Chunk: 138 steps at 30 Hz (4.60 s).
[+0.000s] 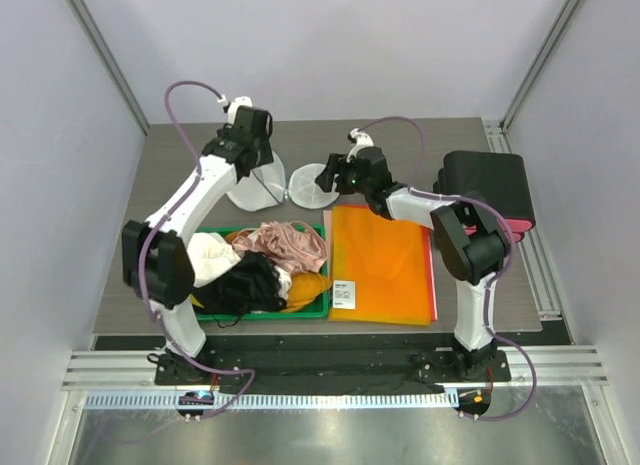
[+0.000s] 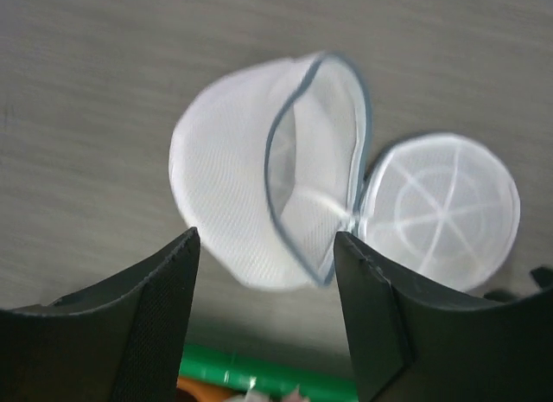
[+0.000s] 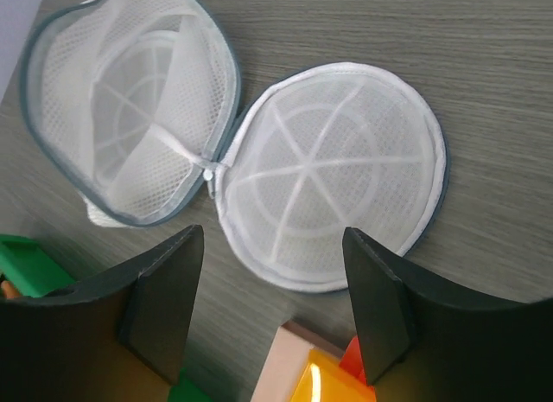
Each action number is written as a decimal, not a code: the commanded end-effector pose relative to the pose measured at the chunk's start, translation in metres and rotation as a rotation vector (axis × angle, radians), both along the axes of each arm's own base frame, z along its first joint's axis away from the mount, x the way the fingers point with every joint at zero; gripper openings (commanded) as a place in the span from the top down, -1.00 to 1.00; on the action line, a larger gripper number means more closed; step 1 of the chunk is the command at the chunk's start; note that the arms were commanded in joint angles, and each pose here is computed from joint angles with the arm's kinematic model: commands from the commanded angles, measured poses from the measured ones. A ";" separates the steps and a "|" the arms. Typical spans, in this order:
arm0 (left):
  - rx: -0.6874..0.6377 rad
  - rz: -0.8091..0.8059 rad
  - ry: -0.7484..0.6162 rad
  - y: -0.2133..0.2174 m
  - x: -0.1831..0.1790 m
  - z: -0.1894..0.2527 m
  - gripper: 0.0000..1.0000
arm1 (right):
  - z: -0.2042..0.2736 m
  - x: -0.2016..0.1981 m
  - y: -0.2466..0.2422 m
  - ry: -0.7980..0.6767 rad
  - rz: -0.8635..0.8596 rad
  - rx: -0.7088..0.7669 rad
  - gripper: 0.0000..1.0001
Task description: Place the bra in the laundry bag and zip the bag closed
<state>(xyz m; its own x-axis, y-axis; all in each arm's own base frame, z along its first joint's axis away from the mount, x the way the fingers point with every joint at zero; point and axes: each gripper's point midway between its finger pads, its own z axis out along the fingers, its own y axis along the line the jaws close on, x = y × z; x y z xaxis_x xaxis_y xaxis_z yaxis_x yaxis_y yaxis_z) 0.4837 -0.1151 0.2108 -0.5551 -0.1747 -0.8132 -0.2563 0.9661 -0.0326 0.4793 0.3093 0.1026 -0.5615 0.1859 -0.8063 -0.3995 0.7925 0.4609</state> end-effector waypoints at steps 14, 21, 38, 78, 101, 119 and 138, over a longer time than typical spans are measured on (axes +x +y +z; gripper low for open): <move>-0.410 -0.018 0.117 0.002 -0.224 -0.014 -0.14 | 0.081 -0.160 0.034 -0.003 0.108 -0.177 -0.50; -0.450 -0.013 0.163 0.003 -0.266 -0.041 -0.15 | 0.085 -0.207 0.033 0.067 0.205 -0.082 -0.51; -0.395 0.069 0.177 -0.006 -0.262 -0.057 -0.24 | 0.067 -0.228 0.011 0.075 0.195 -0.102 -0.52; -0.638 -0.373 -0.092 -0.037 -0.295 0.076 1.00 | 0.134 -0.280 0.045 -0.198 0.609 -0.034 -0.69; -0.553 -0.531 -0.300 -0.046 -0.277 0.178 1.00 | 0.224 -0.300 0.083 -0.328 0.669 0.062 -0.51; -0.509 -0.574 -0.323 -0.053 -0.268 0.208 1.00 | 0.251 -0.265 0.115 -0.331 0.557 0.073 -0.61; -0.414 -0.584 -0.408 -0.029 -0.281 0.209 -0.70 | 0.269 -0.241 0.041 -0.231 0.506 0.197 0.98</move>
